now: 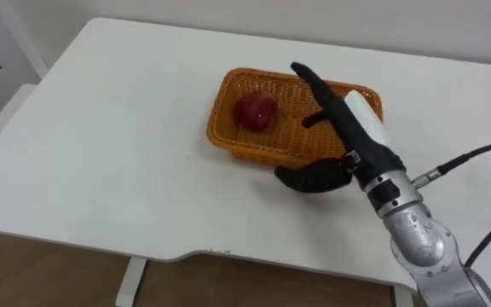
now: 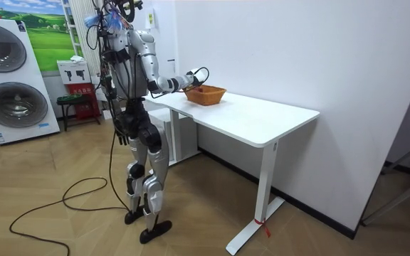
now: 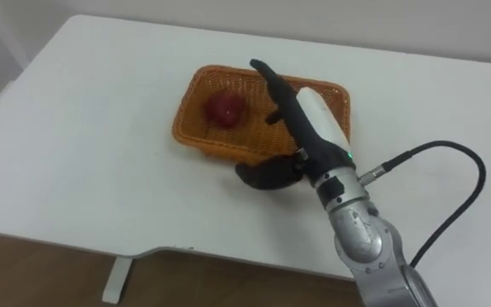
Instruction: Pick and place apple
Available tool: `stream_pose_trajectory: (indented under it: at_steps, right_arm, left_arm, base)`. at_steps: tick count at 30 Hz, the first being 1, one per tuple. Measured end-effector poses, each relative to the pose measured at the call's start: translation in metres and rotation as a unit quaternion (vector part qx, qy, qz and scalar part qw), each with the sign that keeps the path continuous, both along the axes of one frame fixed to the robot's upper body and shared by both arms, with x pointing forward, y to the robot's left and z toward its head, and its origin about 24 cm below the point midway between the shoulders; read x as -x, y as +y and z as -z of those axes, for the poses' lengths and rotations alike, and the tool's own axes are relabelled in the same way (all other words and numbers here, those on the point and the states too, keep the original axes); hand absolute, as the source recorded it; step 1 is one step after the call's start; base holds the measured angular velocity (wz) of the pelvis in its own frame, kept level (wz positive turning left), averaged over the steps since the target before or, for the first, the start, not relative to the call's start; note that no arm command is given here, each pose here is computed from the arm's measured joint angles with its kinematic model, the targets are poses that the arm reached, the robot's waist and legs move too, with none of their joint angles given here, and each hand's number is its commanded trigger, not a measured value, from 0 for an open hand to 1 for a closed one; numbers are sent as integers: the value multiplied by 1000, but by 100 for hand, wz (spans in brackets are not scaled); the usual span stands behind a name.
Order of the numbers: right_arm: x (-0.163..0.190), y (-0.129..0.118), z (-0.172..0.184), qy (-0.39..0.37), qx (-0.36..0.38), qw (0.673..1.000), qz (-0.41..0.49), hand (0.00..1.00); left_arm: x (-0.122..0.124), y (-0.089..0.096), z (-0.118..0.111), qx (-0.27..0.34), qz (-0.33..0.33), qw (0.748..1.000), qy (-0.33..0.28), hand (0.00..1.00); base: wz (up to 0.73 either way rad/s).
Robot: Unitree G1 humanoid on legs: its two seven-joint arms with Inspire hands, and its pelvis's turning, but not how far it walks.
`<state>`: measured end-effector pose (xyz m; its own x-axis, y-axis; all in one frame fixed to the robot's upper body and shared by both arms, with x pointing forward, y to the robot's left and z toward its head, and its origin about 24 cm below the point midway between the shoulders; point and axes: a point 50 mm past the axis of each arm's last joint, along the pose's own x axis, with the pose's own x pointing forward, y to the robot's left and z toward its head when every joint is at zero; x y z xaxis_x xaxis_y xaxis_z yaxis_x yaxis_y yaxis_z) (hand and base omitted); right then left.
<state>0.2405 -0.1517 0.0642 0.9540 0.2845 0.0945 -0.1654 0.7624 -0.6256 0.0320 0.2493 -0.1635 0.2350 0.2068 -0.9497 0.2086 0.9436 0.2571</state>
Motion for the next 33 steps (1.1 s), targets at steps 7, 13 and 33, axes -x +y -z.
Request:
stream_pose_trajectory:
  at_steps: [7, 13, 33]
  right_arm:
    - [-4, -22, -9, -28, -22, 998, 59, 0]
    - [-1, -77, -38, -133, -52, 967, 212, 0]
    - [140, -273, -8, -311, -413, 396, 759, 0]
  left_arm:
    - [6, 0, 1, 0, -7, 1000, 11, 0]
    - [23, 7, 0, -17, -50, 998, 16, 0]
    - [63, 29, -11, -91, -140, 986, 7, 0]
  base:
    - [5]
    - [0]
    - [-1]
